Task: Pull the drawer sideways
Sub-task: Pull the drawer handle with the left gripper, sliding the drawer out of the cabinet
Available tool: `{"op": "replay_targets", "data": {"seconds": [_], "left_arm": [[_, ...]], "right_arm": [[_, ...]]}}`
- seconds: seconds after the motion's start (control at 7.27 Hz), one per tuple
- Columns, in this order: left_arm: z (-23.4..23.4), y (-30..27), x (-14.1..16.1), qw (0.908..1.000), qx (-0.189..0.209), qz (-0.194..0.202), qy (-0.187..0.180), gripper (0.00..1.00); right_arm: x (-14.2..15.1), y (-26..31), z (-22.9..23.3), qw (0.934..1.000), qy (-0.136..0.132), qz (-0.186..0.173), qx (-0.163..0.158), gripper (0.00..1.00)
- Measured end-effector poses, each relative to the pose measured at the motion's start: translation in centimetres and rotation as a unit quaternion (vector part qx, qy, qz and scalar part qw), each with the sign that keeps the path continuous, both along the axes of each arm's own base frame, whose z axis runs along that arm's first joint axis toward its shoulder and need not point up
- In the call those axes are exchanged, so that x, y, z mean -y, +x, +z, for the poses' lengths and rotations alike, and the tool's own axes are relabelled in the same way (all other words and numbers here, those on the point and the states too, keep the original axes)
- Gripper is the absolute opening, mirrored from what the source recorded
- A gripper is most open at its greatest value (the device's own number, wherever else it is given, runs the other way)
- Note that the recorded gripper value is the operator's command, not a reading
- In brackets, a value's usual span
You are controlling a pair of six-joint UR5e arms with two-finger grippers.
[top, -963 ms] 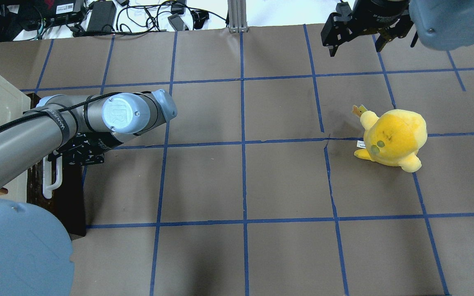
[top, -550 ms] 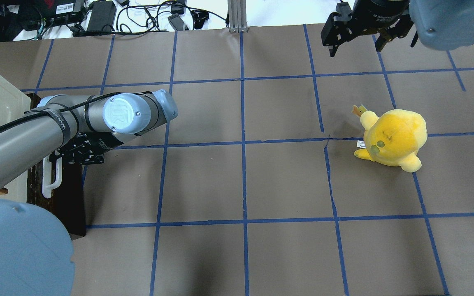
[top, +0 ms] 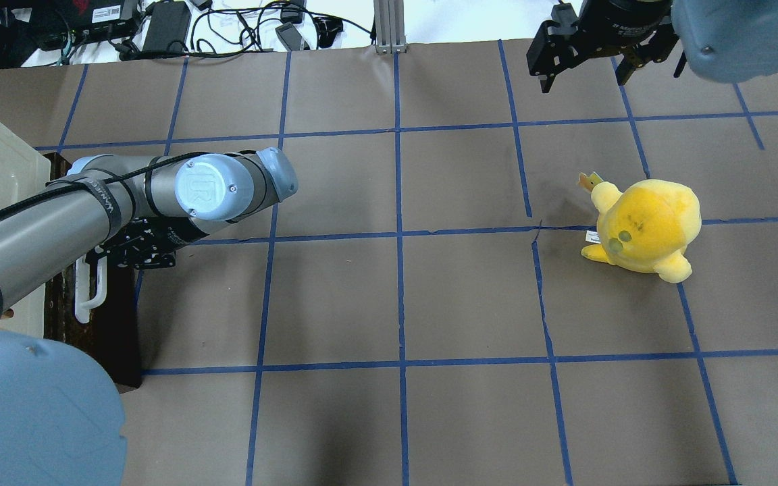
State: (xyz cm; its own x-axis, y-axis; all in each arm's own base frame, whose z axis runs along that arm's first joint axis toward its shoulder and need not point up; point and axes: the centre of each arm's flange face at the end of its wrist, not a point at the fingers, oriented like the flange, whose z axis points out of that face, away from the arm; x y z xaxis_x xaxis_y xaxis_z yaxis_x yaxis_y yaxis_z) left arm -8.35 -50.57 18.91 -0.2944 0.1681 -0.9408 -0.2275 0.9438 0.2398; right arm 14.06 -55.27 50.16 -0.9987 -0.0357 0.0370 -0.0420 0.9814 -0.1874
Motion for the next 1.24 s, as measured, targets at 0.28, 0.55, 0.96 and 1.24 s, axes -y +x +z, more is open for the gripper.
{"op": "replay_targets", "data": {"seconds": [0.28,0.55,0.96,1.24], "left_arm": [[0.0,-1.0,-0.1,1.0,0.0,-0.009,0.0,0.19],[0.0,-1.9,-0.3,0.9998,-0.001,-0.019,0.0,0.19],[0.2,-3.8,-0.7,0.9994,-0.002,-0.034,-0.004,0.19],[0.2,-4.3,-0.9,0.9993,-0.003,-0.038,-0.003,0.19]], "right_arm": [[0.0,0.0,0.0,1.0,0.0,0.0,0.0,1.0],[0.0,0.0,0.0,1.0,0.0,0.0,0.0,1.0],[0.0,0.0,0.0,1.0,0.0,0.0,0.0,1.0],[0.0,0.0,0.0,1.0,0.0,0.0,0.0,1.0]]}}
